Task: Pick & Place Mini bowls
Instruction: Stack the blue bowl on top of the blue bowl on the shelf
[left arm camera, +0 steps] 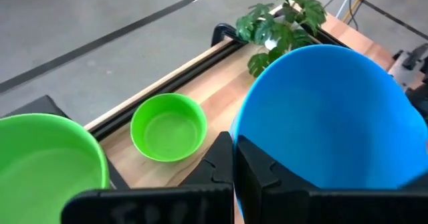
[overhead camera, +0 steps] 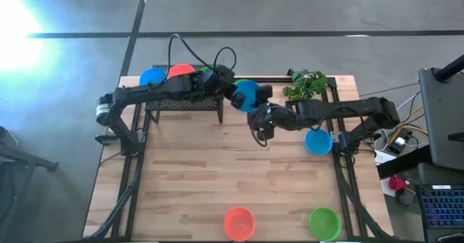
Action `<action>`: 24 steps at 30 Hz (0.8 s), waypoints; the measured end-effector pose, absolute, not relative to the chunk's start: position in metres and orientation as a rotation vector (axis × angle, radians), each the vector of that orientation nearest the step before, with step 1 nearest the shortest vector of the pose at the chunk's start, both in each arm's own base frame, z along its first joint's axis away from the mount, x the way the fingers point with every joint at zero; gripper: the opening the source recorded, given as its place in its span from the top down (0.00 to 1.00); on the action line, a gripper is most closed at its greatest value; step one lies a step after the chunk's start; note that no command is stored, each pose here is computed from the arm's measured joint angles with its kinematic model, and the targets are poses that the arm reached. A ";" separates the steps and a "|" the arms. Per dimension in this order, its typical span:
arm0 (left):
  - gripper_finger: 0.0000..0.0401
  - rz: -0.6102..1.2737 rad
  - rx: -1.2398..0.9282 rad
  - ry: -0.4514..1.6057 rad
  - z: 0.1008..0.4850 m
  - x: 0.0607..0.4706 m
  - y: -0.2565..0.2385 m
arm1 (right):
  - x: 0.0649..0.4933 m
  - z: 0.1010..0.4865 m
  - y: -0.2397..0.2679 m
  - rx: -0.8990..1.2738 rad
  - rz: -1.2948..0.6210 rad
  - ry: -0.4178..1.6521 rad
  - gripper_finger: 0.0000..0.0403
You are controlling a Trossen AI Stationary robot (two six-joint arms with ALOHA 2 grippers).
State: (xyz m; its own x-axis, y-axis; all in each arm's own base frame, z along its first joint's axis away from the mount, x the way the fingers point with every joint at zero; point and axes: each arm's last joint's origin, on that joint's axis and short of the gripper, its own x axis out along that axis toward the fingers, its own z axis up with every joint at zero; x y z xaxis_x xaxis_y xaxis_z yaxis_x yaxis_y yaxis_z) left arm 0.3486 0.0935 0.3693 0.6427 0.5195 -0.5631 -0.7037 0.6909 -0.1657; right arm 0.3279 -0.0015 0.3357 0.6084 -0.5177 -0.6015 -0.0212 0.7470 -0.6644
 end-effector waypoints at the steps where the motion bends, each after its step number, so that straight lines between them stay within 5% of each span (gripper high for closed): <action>1: 1.00 0.716 -0.397 0.511 0.369 0.348 0.096 | 0.327 0.338 -0.002 -0.681 -0.316 0.875 0.68; 11: 1.00 0.729 -0.386 0.541 0.384 0.322 0.115 | 0.302 0.375 -0.002 -0.536 -0.388 0.733 0.67; 24: 1.00 0.792 -0.325 0.690 0.425 0.219 0.135 | 0.257 0.415 -0.003 -0.392 -0.391 0.555 0.71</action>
State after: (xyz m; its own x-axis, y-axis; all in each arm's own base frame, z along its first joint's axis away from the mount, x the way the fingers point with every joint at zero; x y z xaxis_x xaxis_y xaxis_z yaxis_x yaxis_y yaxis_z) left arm 0.2187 0.1349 0.4250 0.5018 0.5401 -0.6756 -0.7428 0.6693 -0.0166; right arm 0.2567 -0.0031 0.4152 0.7809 -0.4558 -0.4272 0.2488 0.8542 -0.4565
